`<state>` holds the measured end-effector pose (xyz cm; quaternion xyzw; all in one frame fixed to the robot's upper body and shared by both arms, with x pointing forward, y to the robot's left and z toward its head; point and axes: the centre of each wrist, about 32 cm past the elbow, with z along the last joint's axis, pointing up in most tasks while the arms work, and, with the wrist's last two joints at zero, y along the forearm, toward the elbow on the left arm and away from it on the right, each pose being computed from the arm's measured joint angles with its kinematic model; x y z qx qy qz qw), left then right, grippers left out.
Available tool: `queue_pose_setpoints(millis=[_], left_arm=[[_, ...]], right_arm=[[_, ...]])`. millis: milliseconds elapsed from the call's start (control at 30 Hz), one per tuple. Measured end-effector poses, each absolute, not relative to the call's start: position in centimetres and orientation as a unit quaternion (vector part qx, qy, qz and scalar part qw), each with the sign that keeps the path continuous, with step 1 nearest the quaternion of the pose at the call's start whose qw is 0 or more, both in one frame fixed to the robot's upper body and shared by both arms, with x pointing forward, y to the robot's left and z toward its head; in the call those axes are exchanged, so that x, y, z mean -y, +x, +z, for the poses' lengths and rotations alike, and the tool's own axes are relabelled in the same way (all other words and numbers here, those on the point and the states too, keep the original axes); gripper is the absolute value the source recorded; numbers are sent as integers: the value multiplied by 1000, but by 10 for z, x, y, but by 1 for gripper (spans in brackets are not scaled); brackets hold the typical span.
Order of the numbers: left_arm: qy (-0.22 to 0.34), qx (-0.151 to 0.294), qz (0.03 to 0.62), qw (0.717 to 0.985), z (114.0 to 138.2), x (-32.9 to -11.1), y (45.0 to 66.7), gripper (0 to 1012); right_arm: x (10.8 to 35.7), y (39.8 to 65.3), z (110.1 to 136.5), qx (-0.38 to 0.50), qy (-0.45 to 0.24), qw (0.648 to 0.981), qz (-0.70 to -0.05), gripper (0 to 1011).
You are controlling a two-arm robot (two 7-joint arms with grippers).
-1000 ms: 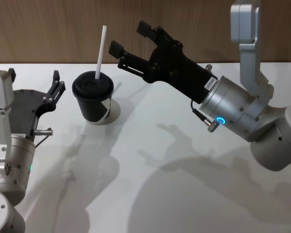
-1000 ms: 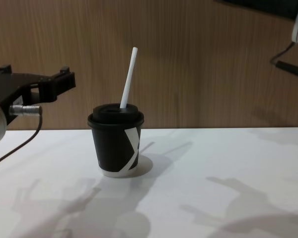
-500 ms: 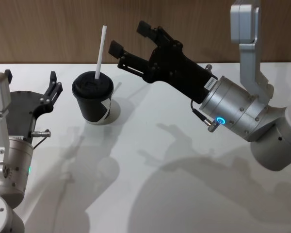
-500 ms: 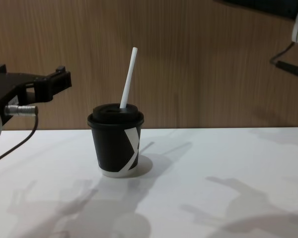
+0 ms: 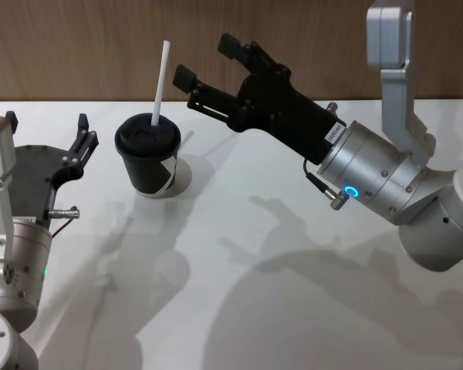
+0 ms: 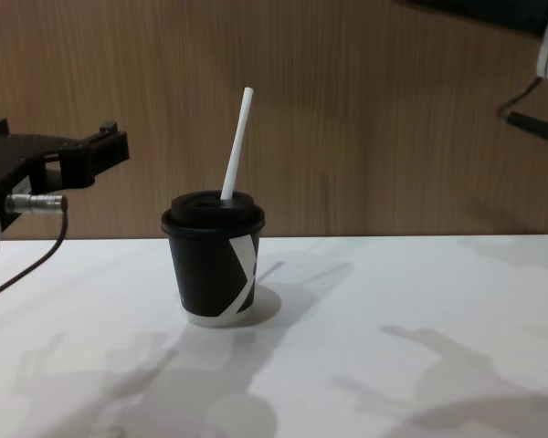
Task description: Pick up the straw with one hand, pass it to the other hand, and insert it into the cup.
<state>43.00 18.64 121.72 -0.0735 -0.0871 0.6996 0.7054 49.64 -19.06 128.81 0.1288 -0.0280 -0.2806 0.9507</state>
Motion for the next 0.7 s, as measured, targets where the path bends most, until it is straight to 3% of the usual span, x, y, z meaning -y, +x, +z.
queue_pose_setpoints(millis=[700], left_arm=[[-73,87,700,705,1217,-186,430,1003]], right_arm=[[191,496,1288,28,129,951,-281,1001]])
